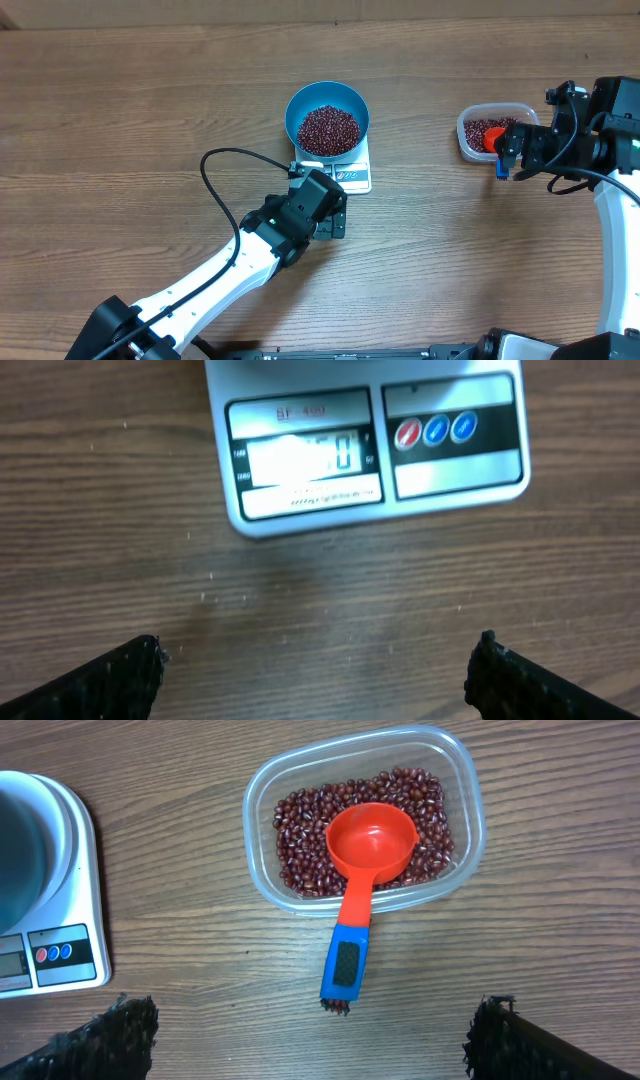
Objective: Scoop item into bowl and weigh 150g on scale
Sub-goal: 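Hold the left gripper over the scale to read the display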
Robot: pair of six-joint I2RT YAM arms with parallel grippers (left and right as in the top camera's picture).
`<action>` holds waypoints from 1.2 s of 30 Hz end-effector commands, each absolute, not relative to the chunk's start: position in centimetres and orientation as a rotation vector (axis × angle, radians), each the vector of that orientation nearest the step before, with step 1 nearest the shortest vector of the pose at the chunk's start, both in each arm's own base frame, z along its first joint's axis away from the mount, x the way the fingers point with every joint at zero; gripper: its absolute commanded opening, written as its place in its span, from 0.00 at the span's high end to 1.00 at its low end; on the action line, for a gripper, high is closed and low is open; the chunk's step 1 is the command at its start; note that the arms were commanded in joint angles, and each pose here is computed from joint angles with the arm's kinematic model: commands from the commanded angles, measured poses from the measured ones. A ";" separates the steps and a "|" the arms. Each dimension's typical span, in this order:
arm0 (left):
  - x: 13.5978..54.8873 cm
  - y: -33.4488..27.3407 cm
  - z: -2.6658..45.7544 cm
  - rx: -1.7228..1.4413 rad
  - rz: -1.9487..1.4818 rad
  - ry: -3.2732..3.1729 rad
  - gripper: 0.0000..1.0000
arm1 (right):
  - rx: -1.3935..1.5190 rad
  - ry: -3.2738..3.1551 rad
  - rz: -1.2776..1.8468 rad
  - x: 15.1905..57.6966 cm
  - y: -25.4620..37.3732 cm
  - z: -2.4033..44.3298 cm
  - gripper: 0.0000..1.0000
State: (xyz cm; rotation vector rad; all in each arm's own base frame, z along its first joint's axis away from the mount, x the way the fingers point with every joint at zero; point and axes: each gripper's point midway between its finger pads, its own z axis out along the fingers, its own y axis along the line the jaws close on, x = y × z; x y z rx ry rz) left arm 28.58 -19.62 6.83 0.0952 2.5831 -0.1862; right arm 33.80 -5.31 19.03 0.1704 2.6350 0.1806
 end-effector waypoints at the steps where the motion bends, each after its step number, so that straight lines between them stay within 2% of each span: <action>1: 29.1 -19.3 7.0 0.053 -0.164 2.555 0.00 | 0.162 2.606 0.165 34.1 -5.5 20.1 0.00; 36: 30.0 -19.9 7.6 0.086 -0.186 2.498 0.01 | 0.162 2.606 0.165 34.1 -5.5 20.1 0.00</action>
